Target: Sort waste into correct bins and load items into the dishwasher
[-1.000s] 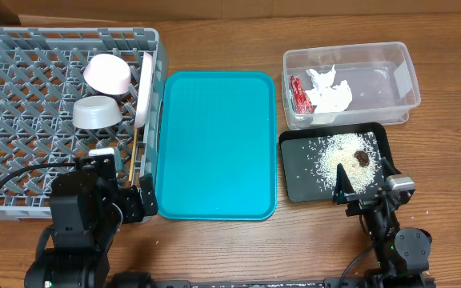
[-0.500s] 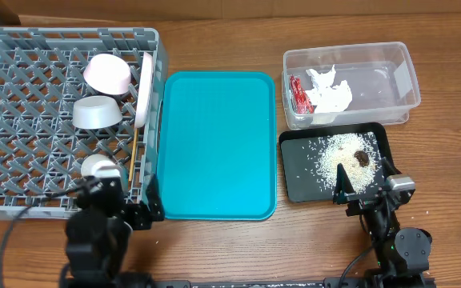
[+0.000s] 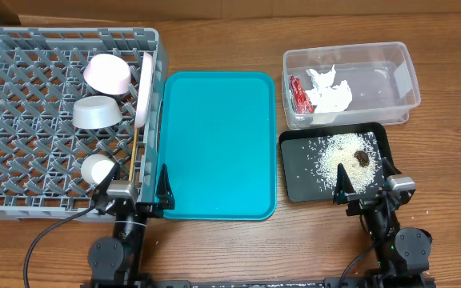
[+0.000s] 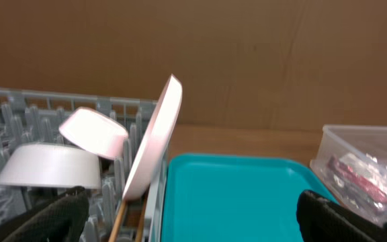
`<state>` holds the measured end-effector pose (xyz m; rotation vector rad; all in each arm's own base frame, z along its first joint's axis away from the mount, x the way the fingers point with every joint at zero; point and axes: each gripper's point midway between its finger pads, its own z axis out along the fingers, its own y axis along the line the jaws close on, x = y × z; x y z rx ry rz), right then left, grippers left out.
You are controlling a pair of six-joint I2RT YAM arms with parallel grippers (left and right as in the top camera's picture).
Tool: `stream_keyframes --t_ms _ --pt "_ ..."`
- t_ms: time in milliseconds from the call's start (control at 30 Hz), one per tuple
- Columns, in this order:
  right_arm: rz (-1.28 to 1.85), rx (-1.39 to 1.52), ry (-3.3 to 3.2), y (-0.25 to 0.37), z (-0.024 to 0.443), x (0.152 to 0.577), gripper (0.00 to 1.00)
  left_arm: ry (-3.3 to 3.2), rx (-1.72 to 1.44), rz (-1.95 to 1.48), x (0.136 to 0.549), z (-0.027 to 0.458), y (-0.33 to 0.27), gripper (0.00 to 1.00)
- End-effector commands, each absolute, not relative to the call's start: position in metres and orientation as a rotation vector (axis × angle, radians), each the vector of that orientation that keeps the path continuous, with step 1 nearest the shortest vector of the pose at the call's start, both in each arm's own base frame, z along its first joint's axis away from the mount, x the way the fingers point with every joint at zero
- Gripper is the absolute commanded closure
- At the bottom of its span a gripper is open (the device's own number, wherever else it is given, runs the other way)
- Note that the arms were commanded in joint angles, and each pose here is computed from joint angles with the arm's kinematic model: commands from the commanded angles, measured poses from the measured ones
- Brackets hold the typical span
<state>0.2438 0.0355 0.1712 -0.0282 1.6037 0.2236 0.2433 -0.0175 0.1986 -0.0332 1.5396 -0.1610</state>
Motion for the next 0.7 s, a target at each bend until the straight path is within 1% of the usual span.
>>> stream_keyframes --t_ms 0,100,200,667 --pt "0.209 -0.019 1.598 0.033 0.17 0.244 0.0 1.499 0.018 -0.14 0.245 0.192 -0.022 0.0" --pt "0.209 -0.019 1.598 0.033 0.17 0.244 0.0 1.529 0.04 -0.11 0.246 0.185 -0.021 0.0" --pt "0.209 -0.019 1.598 0.033 0.17 0.244 0.0 1.643 0.031 -0.127 0.245 0.157 -0.022 0.0" --pt "0.209 -0.019 1.598 0.033 0.17 0.244 0.0 1.647 0.02 -0.143 0.245 0.157 -0.023 0.0"
